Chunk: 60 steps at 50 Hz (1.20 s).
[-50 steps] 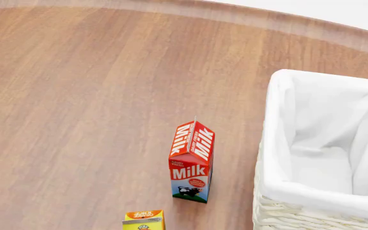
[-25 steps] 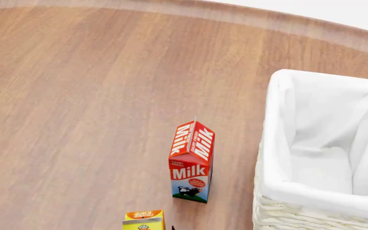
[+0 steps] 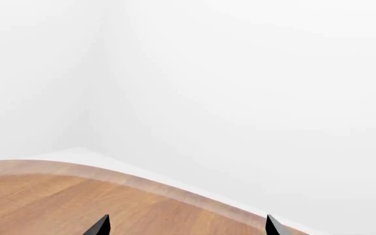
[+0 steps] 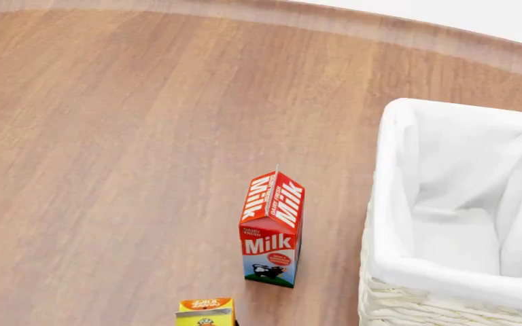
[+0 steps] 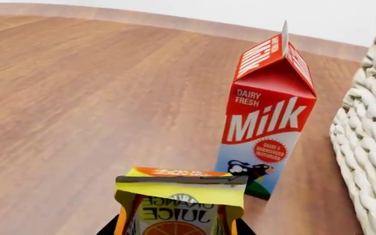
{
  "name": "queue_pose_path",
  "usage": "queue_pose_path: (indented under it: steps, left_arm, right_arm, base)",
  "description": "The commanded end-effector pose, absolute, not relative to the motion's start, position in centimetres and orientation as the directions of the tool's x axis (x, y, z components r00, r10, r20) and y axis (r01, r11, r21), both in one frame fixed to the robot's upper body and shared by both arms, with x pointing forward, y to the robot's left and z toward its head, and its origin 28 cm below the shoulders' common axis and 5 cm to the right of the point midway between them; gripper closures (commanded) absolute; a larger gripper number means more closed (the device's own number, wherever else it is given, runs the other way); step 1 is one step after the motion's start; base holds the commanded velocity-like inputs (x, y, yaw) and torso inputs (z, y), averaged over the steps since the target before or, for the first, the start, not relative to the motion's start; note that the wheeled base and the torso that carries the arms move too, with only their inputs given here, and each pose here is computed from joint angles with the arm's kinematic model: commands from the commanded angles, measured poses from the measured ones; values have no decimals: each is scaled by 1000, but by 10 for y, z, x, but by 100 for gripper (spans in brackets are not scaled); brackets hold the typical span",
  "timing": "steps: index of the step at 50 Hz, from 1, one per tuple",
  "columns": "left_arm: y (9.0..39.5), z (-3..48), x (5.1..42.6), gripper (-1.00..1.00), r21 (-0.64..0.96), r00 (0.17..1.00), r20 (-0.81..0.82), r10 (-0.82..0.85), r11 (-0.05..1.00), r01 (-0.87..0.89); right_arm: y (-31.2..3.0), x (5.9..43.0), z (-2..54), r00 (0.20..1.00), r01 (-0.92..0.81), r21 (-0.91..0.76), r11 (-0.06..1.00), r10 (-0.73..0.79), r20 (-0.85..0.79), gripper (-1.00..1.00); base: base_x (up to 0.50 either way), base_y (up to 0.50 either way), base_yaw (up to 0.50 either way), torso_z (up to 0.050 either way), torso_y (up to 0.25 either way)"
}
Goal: Pick up the orange juice, and put it in the basket.
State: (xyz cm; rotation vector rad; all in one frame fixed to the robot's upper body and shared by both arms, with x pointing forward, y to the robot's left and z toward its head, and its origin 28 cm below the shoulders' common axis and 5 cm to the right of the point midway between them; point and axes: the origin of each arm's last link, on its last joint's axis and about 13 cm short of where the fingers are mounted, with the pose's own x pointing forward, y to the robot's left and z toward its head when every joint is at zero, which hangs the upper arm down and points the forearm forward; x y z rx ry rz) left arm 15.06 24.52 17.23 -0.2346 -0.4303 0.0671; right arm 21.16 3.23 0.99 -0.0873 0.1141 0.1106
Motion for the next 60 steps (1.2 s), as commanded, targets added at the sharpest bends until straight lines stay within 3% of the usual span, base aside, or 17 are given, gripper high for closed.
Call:
queue_pose_path:
  steps: [1, 33, 60]
  left_arm:
    - [245, 173, 150, -100, -239, 907, 406, 113, 971, -14]
    - [244, 173, 150, -100, -238, 907, 405, 111, 971, -12]
    - [244, 172, 150, -100, -239, 908, 404, 109, 971, -10]
  right_arm:
    - [33, 209, 16, 986, -131, -67, 989, 123, -116, 100]
    - [23, 193, 93, 973, -222, 37, 974, 224, -53, 100]
    - [11, 181, 160, 966, -231, 37, 972, 225, 124, 100]
  base:
    - [0, 0, 0, 0, 0]
    - [0, 0, 0, 0, 0]
    - [0, 0, 0, 0, 0]
